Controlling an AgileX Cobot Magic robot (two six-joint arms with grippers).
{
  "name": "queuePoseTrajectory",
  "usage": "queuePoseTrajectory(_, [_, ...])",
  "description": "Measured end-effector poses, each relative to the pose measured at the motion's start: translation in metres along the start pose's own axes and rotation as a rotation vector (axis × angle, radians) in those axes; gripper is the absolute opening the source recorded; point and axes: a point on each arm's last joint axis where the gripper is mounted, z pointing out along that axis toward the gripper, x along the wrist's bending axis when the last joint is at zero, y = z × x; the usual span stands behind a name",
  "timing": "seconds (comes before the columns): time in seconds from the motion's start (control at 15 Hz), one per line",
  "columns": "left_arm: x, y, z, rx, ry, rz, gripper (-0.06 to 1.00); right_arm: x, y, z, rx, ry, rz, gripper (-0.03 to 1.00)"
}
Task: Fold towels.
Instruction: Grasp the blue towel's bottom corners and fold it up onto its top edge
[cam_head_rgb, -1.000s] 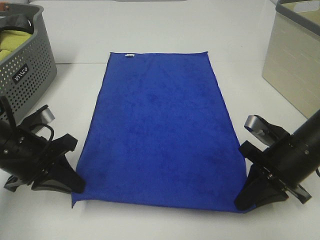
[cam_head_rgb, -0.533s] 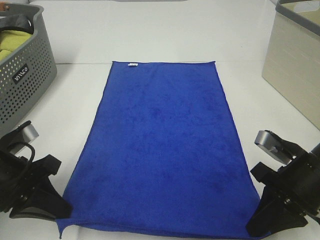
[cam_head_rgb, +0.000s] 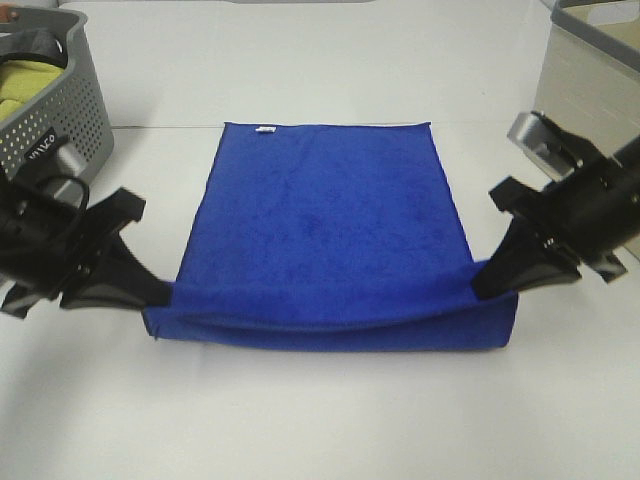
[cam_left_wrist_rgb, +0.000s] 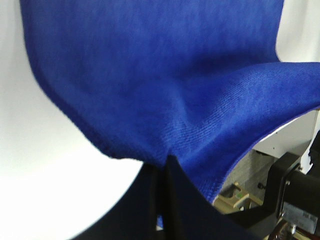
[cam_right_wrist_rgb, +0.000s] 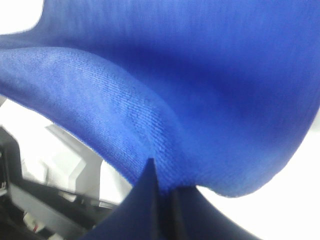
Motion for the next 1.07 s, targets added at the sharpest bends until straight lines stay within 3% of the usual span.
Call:
queuePoseTrajectory(0.2, [-0.022,0.057,-0.01,-0.145,0.024,0.076,0.01,0.011,0.07,-0.019,-0.088,-0.01,-0.058,0.02])
queuePoseTrajectory(0.53, [-0.033,0.149,-0.007,-0.28,0.036,0.175,0.0,0.016,0.16,-0.027,-0.199,-0.002,-0.129,0.02])
queuePoseTrajectory(0.8, [-0.036,0.202,0.002,-0.356,0.021,0.221,0.0,0.008,0.212,-0.019,-0.277,-0.01,-0.154,0.02])
queuePoseTrajectory(1.07, [-0.024,0.235,0.02,-0.443,0.047,0.231,0.0,-0.006,0.243,-0.006,-0.364,-0.029,-0.159,0.02])
